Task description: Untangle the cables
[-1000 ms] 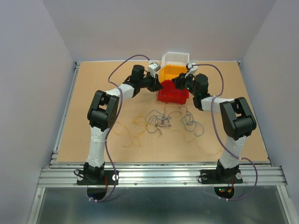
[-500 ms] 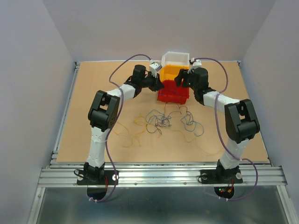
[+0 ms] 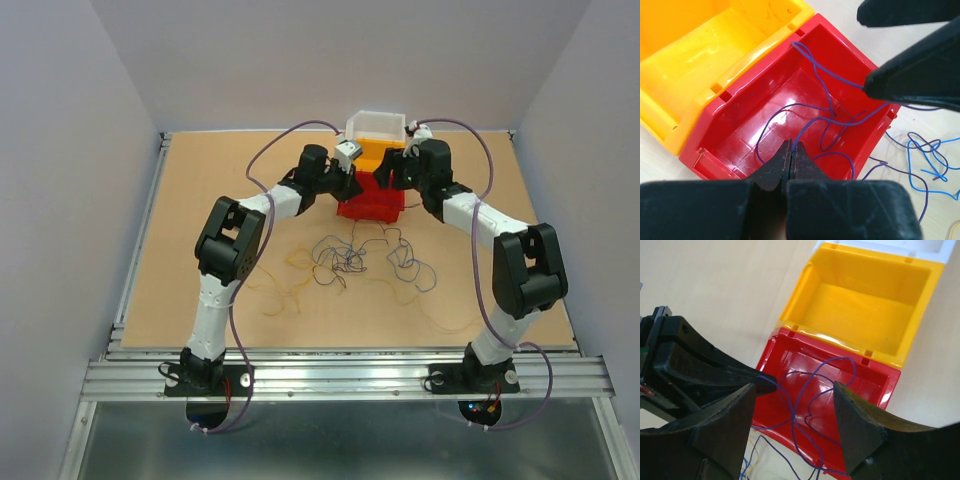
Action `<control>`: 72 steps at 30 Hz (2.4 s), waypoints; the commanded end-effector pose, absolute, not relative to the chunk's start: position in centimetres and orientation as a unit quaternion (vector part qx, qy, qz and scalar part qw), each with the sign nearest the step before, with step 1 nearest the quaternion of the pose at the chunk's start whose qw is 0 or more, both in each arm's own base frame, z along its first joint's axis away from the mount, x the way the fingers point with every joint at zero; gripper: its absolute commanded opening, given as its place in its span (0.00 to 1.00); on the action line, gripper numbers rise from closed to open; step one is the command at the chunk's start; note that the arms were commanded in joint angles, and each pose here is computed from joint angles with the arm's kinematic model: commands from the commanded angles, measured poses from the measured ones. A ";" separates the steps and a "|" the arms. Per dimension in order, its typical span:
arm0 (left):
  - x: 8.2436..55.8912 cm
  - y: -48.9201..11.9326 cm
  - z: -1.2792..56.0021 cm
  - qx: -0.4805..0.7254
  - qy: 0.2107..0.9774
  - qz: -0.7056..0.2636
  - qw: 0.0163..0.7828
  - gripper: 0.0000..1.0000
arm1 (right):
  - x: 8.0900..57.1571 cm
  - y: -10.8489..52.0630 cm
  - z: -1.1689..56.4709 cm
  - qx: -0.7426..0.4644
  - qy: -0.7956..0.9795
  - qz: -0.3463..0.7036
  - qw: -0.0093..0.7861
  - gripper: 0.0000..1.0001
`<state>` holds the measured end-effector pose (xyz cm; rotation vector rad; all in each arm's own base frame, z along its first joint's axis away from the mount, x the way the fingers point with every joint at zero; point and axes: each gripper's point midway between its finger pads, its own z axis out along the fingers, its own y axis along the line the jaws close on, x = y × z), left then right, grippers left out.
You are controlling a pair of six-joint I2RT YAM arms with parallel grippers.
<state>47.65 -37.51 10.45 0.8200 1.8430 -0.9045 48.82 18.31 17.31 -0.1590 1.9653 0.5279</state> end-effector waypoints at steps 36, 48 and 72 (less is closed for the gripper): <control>50.1 -36.9 14.3 0.314 0.736 -0.323 0.506 0.02 | 52.3 22.5 6.9 -0.080 0.912 0.195 0.353 0.00; 50.3 -36.8 13.0 0.312 0.742 -0.319 0.500 0.02 | 52.3 22.1 11.1 -0.077 0.902 0.177 0.385 0.27; 49.6 -38.2 13.4 0.338 0.737 -0.303 0.501 0.42 | 49.4 19.5 17.3 -0.011 0.870 0.150 0.469 0.49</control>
